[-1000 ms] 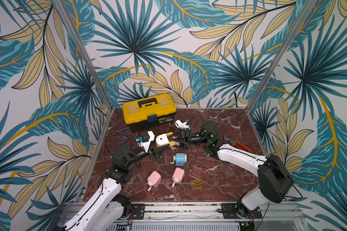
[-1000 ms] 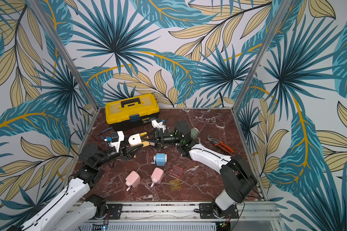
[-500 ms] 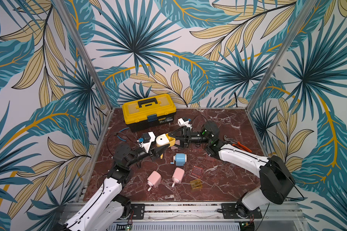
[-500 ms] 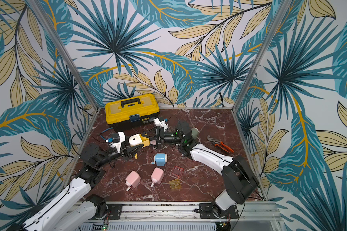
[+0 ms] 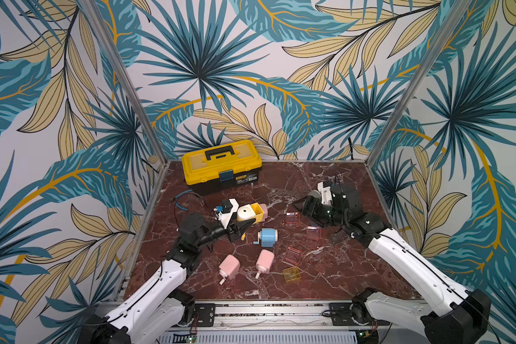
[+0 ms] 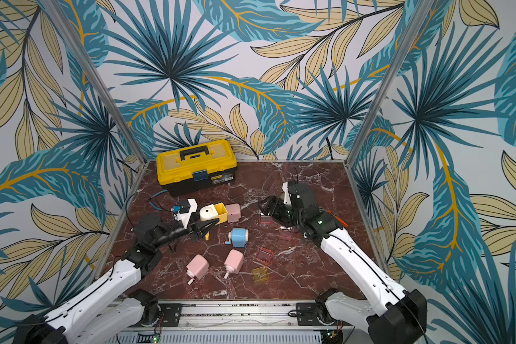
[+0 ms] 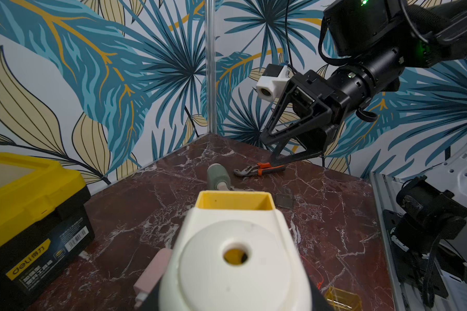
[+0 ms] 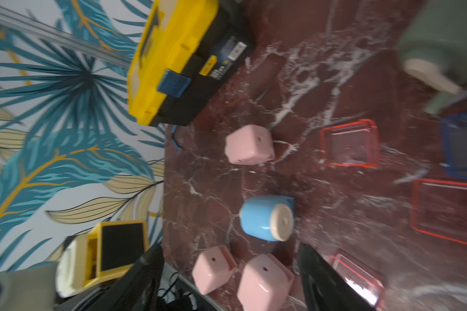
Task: Put the tray back into the pencil sharpener
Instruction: Pick up the pencil sharpener from the center of the board, then close the container of the pencil sharpener.
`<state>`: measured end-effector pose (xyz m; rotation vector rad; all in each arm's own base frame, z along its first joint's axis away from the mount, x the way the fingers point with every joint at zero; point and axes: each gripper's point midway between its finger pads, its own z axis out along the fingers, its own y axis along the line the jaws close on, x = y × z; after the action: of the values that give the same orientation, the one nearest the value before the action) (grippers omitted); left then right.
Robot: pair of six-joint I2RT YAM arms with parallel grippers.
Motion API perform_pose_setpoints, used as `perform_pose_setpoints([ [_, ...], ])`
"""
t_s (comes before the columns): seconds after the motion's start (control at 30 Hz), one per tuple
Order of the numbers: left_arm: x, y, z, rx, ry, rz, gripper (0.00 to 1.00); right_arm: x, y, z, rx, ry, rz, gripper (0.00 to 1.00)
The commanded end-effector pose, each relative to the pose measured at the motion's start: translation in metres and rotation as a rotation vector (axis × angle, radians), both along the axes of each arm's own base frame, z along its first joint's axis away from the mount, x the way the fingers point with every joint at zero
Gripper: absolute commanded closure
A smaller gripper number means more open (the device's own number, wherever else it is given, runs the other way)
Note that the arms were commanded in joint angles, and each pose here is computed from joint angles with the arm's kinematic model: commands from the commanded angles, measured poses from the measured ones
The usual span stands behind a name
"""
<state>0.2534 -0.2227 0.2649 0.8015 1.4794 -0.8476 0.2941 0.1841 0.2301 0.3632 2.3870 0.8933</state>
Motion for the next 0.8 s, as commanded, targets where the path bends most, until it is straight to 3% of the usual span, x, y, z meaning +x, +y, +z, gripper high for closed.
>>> perform_pose_setpoints([
  [0.0, 0.007, -0.009, 0.011, 0.035, -0.039, 0.015, 0.79, -0.032, -0.048, -0.040, -0.277, 0.134, -0.043, 0.21],
  [0.17, 0.008, -0.020, 0.010, 0.124, -0.037, 0.036, 0.82, -0.044, -0.058, -0.046, -0.319, 0.167, -0.048, 0.23],
  [0.23, 0.008, -0.023, 0.011, 0.141, -0.014, 0.056, 1.00, -0.048, -0.057, -0.048, -0.323, 0.184, -0.028, 0.25],
  [0.4, -0.008, -0.036, 0.014, 0.217, -0.014, 0.074, 1.00, -0.062, -0.063, -0.059, -0.395, 0.197, 0.020, 0.27],
  [0.5, -0.024, -0.046, 0.004, 0.324, 0.022, 0.074, 1.00, -0.071, -0.063, -0.065, -0.433, 0.214, 0.043, 0.27],
  [0.77, -0.098, -0.069, -0.022, 0.610, 0.130, -0.070, 1.00, -0.088, -0.059, -0.086, -0.441, 0.271, 0.069, 0.28],
])
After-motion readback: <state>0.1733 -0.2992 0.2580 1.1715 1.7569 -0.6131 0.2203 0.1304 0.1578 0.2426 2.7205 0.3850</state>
